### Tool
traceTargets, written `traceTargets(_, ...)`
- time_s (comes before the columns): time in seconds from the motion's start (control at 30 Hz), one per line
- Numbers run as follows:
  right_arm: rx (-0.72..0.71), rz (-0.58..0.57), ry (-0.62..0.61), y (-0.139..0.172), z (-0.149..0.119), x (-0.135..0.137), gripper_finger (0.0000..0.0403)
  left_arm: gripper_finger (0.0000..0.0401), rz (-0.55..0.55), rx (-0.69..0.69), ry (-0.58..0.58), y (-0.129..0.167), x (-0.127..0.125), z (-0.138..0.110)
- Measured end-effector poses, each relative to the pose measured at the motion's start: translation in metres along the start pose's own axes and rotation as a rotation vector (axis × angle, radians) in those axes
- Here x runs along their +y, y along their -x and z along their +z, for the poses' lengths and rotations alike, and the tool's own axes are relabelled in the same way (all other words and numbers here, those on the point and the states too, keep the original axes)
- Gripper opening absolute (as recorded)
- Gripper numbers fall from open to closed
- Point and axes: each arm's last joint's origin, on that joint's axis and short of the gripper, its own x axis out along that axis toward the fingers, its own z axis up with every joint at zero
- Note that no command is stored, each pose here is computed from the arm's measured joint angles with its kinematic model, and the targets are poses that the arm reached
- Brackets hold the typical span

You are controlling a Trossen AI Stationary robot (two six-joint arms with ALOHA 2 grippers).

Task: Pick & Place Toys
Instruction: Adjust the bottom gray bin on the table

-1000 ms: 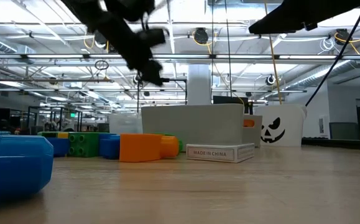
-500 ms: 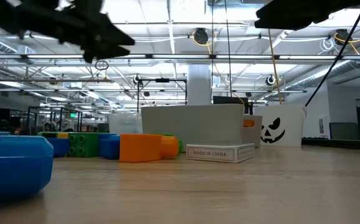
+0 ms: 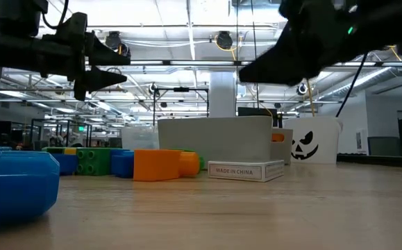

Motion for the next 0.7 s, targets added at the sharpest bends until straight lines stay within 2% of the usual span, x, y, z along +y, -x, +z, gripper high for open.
traceTargets(0.1, 0.056, 0.051, 0.001, -0.014, -0.012, -0.005, 0.0045, 0.0246, 0.002, 0.003, -0.004, 0.000, 0.000, 0.000)
traceTargets(0.17, 0.083, 0.107, 0.007, -0.020, -0.016, -0.005, 0.0012, 0.0246, 0.002, 0.004, -0.007, 0.000, 0.000, 0.000)
traceTargets(0.27, 0.098, 0.107, 0.002, -0.027, -0.019, -0.006, 0.0015, 0.0246, 0.014, 0.003, -0.009, 0.000, 0.001, 0.000)
traceTargets(0.5, 0.201, 0.004, 0.008, -0.030, -0.030, -0.019, 0.0003, 0.0246, 0.018, 0.006, -0.012, 0.000, 0.001, -0.001)
traceTargets(0.7, 0.204, -0.066, -0.007, -0.033, -0.030, -0.028, 0.0005, 0.0246, 0.018, 0.006, -0.007, 0.000, 0.001, -0.001)
